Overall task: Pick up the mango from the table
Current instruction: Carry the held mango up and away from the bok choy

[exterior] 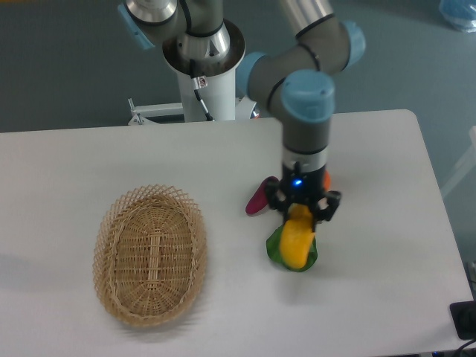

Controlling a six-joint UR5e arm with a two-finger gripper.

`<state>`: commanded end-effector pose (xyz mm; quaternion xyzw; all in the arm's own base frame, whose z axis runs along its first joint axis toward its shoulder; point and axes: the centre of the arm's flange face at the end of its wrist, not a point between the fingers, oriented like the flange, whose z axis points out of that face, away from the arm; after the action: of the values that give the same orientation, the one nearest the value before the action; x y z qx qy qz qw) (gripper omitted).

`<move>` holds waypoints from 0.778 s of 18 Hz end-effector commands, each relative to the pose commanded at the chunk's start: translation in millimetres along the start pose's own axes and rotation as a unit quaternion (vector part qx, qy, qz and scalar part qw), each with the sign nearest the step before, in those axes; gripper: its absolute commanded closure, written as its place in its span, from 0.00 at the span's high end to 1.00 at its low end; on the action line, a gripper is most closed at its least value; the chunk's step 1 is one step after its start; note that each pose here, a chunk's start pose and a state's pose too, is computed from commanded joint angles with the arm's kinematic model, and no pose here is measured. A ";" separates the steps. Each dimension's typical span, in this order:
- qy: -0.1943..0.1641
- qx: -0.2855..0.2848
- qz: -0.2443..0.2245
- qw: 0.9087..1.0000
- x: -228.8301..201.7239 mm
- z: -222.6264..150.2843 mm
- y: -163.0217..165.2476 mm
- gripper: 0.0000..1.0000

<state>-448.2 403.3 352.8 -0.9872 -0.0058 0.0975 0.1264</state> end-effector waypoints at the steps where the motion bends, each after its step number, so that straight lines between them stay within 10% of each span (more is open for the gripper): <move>1: 0.004 -0.005 0.013 1.000 -7.0 -1.4 8.3 0.52; 14: 0.005 -0.012 0.024 1.000 -24.9 -5.5 26.0 0.52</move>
<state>-471.9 375.8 356.3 -0.9889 0.0169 0.0953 0.1124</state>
